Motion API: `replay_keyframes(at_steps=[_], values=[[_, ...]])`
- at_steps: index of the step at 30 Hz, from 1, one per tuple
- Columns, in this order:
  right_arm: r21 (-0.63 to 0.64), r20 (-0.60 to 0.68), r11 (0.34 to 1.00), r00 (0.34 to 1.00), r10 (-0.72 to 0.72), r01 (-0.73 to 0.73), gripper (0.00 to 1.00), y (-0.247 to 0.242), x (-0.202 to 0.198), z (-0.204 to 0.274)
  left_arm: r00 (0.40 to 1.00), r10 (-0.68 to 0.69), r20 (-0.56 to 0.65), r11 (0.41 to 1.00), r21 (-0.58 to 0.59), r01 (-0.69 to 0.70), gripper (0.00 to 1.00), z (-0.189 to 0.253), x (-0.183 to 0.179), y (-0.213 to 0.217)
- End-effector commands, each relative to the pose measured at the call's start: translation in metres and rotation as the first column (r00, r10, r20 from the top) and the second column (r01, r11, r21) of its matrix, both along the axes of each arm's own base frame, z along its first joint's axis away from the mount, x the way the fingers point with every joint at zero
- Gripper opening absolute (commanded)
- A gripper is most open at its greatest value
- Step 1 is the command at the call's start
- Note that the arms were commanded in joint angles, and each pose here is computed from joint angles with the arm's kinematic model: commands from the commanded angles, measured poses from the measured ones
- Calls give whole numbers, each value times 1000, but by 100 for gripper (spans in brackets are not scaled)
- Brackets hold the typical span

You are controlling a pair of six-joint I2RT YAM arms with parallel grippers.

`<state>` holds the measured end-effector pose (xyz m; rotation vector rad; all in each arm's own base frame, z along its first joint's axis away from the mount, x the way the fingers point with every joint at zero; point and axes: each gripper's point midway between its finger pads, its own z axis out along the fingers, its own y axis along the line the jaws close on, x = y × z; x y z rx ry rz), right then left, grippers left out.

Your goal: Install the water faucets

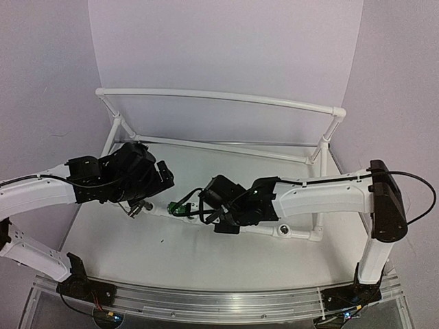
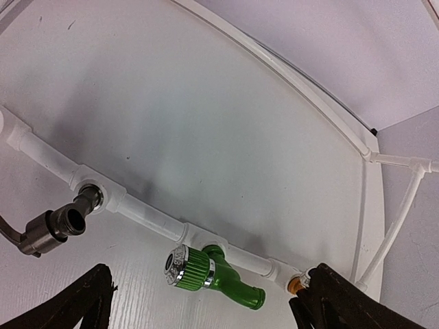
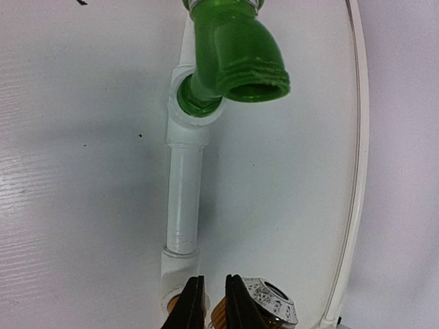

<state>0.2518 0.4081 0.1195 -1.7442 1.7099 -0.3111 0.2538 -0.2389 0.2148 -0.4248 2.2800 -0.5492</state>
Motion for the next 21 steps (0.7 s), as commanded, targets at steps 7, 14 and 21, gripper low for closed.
replay_keyframes(at_steps=[7,14,21], values=[[2,50,997,996,-76,76,14,-18,34,15,999,34,30,999,-18,-34,100,10,4,7],[-8,34,994,993,-112,112,14,-39,46,19,999,27,28,1000,-12,-27,100,10,5,3],[-28,-57,996,994,-92,90,14,-49,40,11,999,19,28,1000,-8,-19,100,10,7,-1]])
